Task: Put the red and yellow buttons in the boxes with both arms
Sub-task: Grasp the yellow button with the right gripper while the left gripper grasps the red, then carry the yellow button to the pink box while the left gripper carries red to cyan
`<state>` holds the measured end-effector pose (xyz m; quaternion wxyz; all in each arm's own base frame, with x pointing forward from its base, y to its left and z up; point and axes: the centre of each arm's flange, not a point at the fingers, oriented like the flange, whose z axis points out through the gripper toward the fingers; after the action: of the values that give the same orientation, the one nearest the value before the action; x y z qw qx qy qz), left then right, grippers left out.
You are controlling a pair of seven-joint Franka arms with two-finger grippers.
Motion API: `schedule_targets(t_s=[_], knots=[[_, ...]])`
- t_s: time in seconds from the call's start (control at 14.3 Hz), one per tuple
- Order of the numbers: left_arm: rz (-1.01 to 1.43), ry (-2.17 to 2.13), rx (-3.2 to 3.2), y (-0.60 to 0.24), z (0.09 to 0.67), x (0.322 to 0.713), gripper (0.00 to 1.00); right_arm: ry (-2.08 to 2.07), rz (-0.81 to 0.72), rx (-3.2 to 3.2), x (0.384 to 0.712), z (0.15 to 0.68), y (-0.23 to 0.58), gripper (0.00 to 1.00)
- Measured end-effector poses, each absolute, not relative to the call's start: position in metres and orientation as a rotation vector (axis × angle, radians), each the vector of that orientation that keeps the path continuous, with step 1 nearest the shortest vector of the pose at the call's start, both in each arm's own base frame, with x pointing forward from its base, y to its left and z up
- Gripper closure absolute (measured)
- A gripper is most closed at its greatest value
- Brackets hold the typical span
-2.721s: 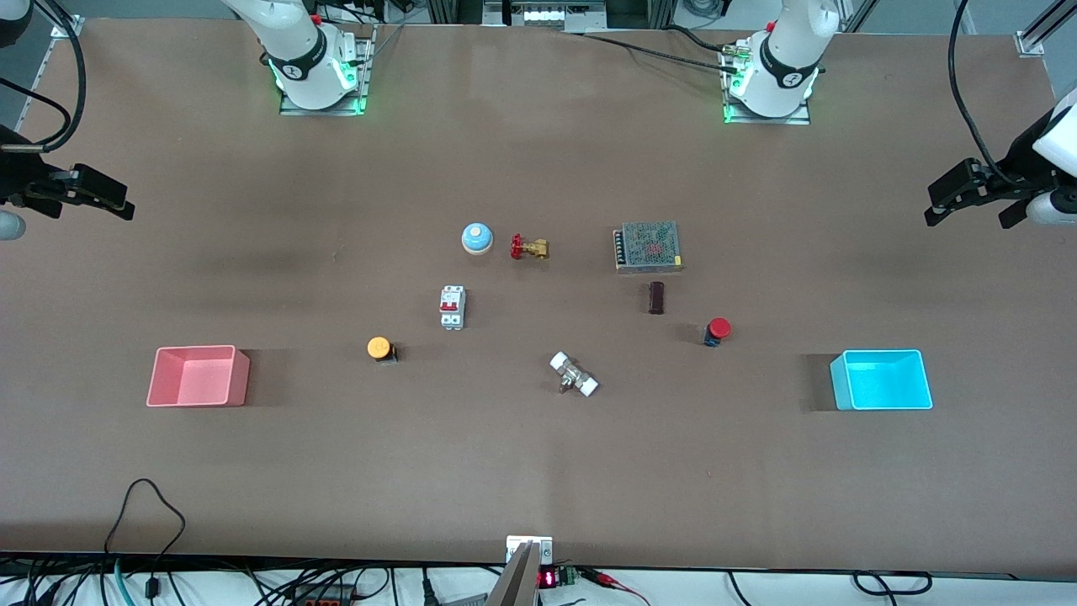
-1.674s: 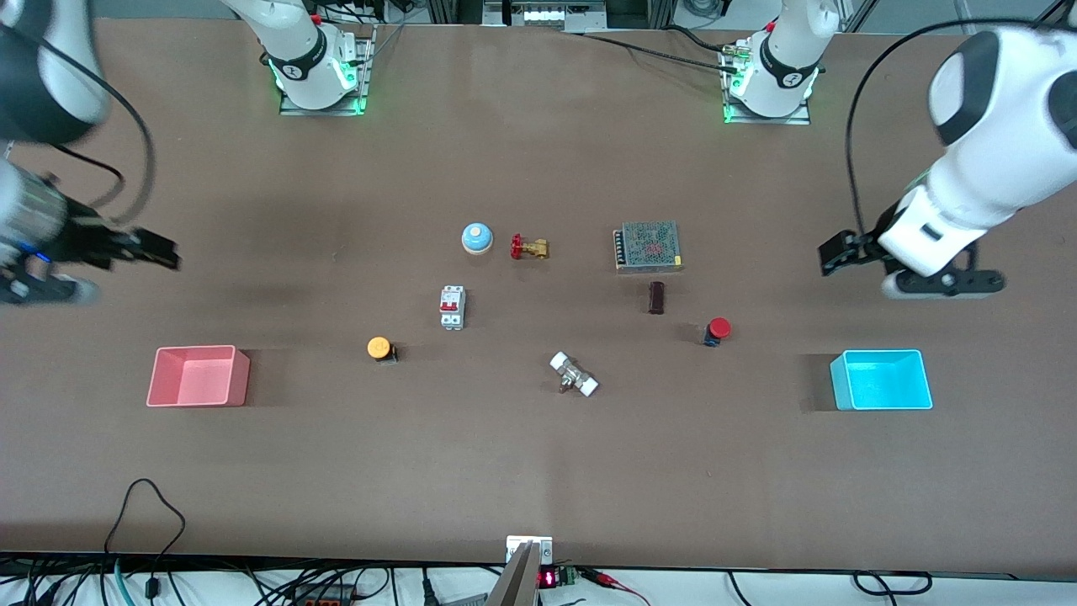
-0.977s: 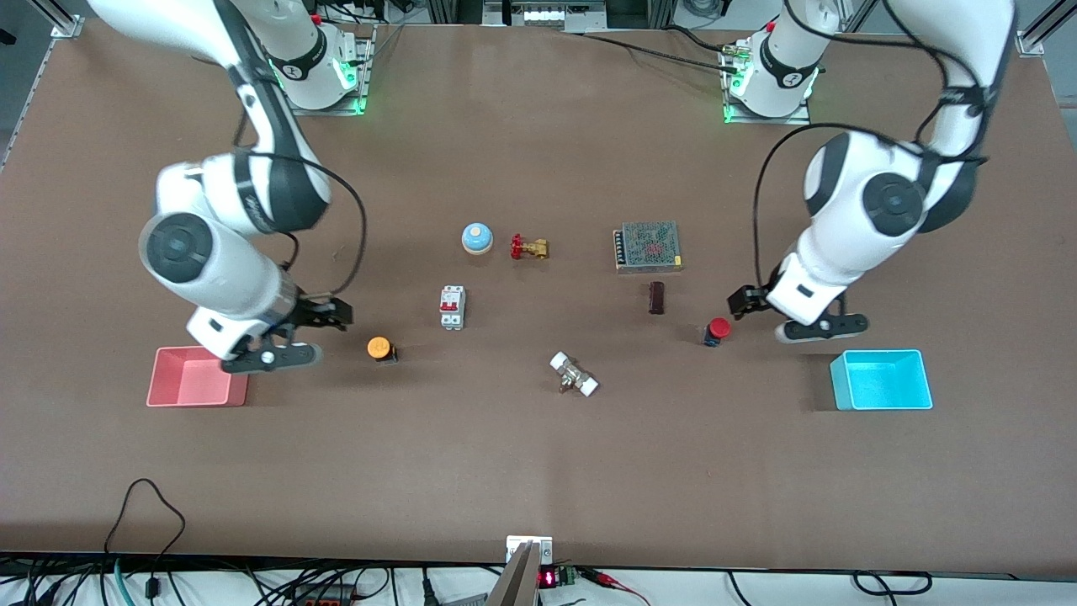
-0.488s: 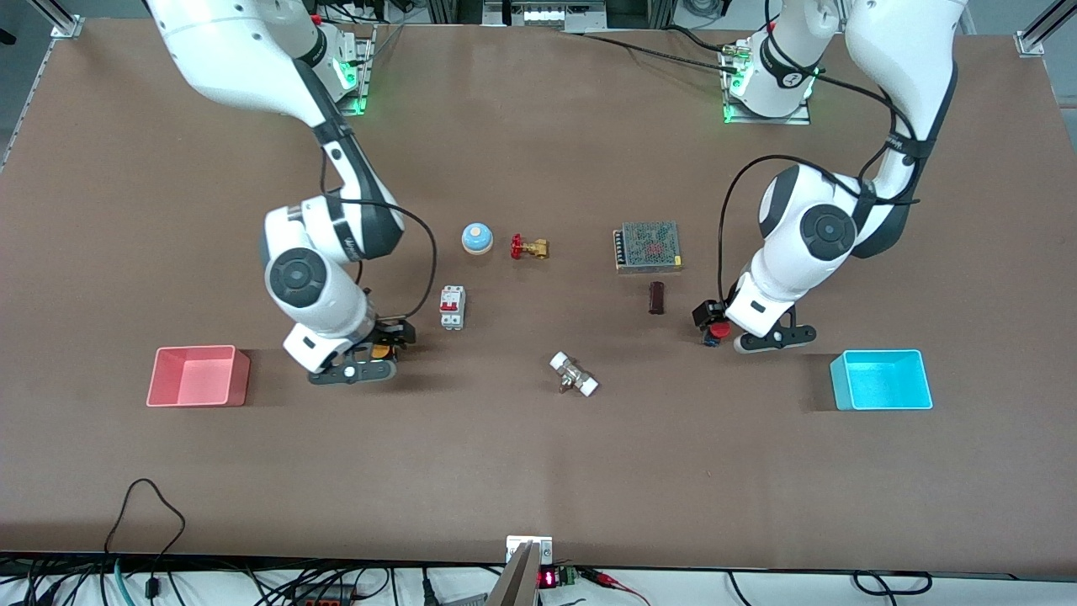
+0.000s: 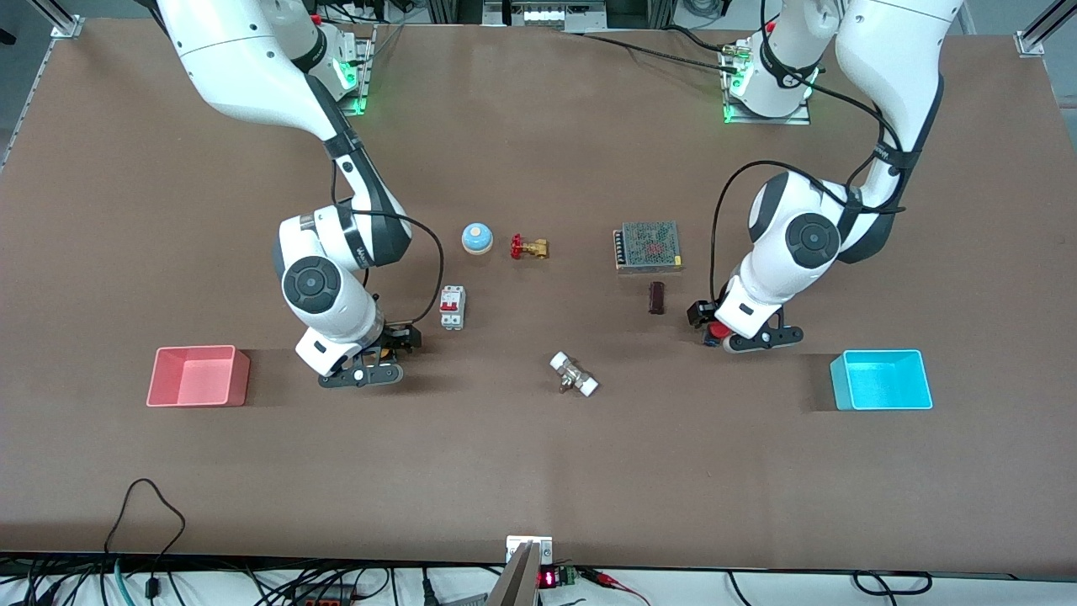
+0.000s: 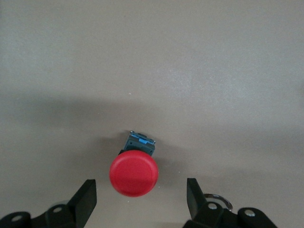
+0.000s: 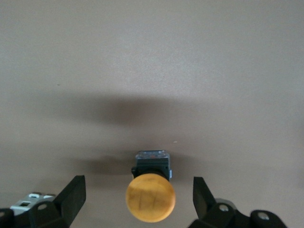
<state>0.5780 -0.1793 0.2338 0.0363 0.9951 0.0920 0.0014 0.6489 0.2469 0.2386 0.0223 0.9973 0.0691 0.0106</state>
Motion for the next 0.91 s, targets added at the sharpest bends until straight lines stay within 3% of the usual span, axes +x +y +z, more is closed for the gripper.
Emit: schedule_targets(t_s=[0.14,0.63,0.77,0.91], knots=[[0.005,0.284,3.055,-0.179,0.229,0.578,0.32,0.242,0.017,3.083,0.649,0.238,0.242,0.00],[0.012,0.290,3.052,-0.178,0.222,0.579,0.53,0.251,-0.041,3.068,0.645,0.216,0.241,0.00],[0.013,0.290,3.052,-0.178,0.222,0.579,0.58,0.251,-0.049,3.066,0.644,0.212,0.241,0.04],[0.012,0.291,3.052,-0.178,0.222,0.579,0.59,0.252,-0.050,3.066,0.644,0.212,0.241,0.20]])
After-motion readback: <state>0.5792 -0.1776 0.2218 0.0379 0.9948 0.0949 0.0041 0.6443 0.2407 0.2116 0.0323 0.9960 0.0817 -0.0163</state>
